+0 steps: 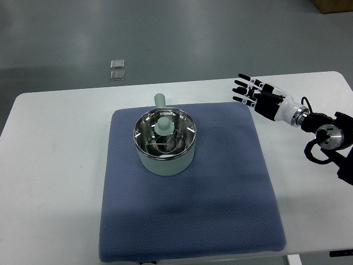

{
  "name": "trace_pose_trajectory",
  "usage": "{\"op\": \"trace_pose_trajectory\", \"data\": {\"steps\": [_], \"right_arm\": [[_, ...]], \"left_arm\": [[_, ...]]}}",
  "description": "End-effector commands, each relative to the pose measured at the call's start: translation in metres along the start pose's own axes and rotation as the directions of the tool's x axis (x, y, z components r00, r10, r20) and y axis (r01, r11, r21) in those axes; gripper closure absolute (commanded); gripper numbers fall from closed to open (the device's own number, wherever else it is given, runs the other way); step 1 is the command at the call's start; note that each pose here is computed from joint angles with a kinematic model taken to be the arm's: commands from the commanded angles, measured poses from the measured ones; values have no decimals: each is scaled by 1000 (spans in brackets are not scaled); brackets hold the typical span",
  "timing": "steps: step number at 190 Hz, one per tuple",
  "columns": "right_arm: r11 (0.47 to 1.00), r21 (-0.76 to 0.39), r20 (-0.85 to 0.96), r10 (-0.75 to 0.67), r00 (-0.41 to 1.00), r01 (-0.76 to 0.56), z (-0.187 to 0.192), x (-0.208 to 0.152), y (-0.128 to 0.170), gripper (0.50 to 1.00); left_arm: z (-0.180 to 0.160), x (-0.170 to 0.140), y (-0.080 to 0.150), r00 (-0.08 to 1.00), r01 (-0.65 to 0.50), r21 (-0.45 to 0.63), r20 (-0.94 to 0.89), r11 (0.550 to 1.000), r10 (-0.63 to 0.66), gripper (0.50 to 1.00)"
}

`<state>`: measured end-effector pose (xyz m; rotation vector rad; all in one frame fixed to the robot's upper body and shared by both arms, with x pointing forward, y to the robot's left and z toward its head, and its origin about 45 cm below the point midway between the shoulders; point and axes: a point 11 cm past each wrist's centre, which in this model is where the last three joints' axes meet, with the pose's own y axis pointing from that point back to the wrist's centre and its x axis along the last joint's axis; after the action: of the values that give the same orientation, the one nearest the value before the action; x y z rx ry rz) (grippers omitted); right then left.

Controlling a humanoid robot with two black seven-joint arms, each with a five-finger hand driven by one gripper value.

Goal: Open lid and place right of pot
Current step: 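Move the right hand over the saucepan toward the lid knob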

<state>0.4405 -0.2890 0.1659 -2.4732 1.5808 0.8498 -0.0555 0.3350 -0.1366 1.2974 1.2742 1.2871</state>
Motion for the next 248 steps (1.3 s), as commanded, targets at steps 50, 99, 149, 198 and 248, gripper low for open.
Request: {"op": "trace_pose_trajectory", "data": {"steps": [50, 99, 149, 198, 248], "right_arm": [[1000, 2, 11, -21, 1000, 21, 7, -10, -7, 566], [994, -54, -194, -105, 975, 96, -11, -34, -21, 566], [973, -69, -583, -217, 783, 218, -76, -95, -49, 566], [908, -228, -893, -339, 296, 353, -96, -170, -58, 568], [832, -439, -898, -392, -199, 340, -95, -212, -61, 570]], "left_arm": [[0, 0, 0, 1000, -4, 2, -2, 1000, 4, 500], [0, -1, 0, 1000, 1, 2, -2, 1000, -1, 500], [0, 0, 0, 1000, -1, 2, -2, 1000, 1, 500], [0, -2, 0, 1000, 4, 2, -3, 1000, -4, 500], [0, -1, 0, 1000, 5, 0, -3, 1000, -5, 500]]}}
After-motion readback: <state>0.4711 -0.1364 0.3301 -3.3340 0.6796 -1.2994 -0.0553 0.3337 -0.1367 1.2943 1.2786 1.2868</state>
